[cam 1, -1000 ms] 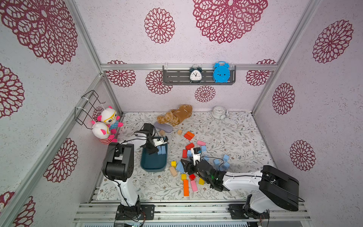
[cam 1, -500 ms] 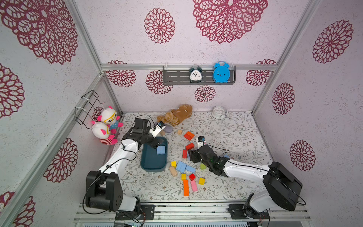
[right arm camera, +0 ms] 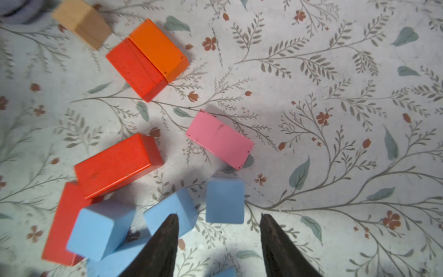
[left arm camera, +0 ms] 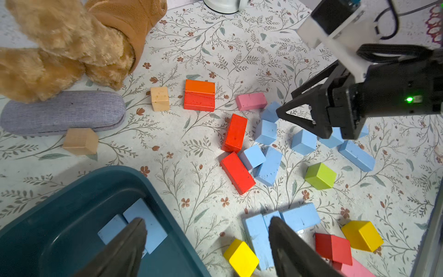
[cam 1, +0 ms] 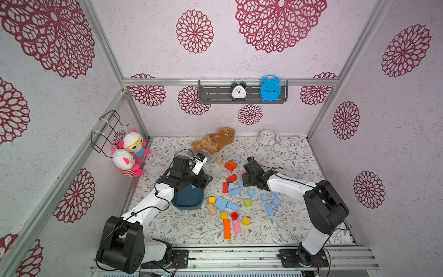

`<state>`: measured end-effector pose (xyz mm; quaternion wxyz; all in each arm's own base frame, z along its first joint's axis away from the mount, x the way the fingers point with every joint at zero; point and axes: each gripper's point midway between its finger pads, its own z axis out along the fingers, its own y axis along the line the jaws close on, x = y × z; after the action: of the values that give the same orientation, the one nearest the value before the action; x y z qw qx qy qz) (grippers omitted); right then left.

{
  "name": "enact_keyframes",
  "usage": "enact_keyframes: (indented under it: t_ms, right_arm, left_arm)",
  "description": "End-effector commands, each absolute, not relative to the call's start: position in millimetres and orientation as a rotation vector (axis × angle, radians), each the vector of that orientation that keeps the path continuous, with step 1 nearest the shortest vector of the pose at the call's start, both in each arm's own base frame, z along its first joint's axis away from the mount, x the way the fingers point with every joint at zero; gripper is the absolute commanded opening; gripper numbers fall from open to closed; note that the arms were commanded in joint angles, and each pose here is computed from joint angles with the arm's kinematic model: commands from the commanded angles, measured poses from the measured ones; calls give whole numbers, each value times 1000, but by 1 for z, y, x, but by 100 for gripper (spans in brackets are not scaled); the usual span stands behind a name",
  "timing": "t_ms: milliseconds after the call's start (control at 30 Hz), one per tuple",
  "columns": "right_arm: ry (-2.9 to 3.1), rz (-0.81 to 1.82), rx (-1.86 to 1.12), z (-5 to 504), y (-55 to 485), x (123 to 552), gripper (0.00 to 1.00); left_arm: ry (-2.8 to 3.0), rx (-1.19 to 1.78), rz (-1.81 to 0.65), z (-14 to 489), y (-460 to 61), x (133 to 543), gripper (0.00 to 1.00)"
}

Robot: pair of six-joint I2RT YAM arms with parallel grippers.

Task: Pick out the blue building blocks
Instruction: Pick up the building block from the center of the board.

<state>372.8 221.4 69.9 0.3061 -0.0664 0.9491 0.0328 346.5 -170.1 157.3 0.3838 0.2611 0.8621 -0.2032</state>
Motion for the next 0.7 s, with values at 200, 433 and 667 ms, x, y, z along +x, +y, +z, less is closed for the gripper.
enact_keyframes:
  t_ms: [200, 433, 667]
  right_arm:
    - [2568, 114, -183, 53, 221, 392, 53]
    - [2577, 137, -179, 46, 224, 396, 39]
    - [2454, 258, -168, 84, 229, 390, 27]
  left_arm:
    - [2192, 622, -545, 160, -172, 353, 84]
    - [2186, 634, -548, 158, -174, 352, 84]
    - [2089, 733, -594, 170, -187, 347, 84]
